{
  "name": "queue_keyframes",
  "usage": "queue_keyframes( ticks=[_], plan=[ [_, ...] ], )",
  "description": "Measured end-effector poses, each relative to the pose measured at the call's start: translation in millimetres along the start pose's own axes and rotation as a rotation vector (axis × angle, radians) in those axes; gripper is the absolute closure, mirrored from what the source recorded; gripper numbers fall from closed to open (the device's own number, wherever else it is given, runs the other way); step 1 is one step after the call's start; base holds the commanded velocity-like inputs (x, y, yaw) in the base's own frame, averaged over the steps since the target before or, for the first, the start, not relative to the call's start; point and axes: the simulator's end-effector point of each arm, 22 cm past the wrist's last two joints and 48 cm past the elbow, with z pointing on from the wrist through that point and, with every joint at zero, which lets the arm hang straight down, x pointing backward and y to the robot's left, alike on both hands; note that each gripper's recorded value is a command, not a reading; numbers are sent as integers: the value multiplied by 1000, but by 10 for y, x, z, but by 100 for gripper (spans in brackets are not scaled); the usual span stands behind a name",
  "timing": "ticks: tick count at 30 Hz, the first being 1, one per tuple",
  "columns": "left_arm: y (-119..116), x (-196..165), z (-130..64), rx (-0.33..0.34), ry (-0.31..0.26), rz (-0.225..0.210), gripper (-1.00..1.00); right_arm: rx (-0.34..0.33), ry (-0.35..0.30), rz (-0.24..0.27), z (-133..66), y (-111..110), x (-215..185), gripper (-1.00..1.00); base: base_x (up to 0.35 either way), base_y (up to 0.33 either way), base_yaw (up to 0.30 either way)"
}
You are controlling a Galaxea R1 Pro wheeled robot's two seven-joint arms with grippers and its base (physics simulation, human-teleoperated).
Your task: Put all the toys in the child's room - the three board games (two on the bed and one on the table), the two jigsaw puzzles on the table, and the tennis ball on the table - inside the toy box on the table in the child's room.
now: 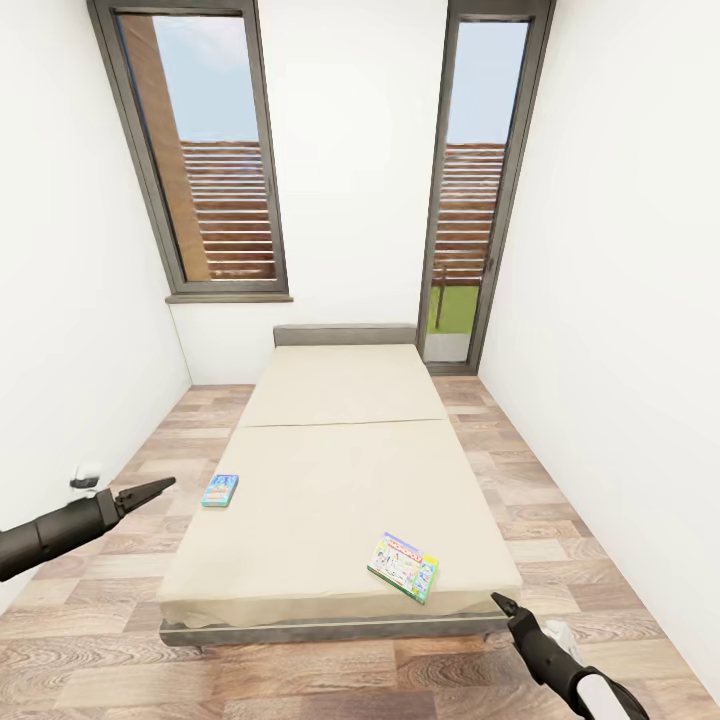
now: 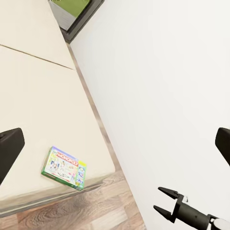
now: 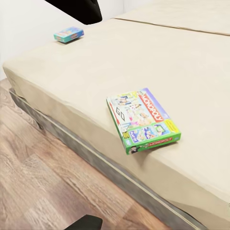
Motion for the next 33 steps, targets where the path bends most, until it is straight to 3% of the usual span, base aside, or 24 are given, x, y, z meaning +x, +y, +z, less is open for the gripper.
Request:
queue_keyframes(
  ticks=[25,33],
  plan=[
    [10,-62,-28,0,-18,-2,-100,32,23,16,0,-130,111,-100,-2,0,0],
    [19,-61,-22,-3,-16,-2,-100,30,20,16,9,-123,115,-100,-210,0,0]
  ],
)
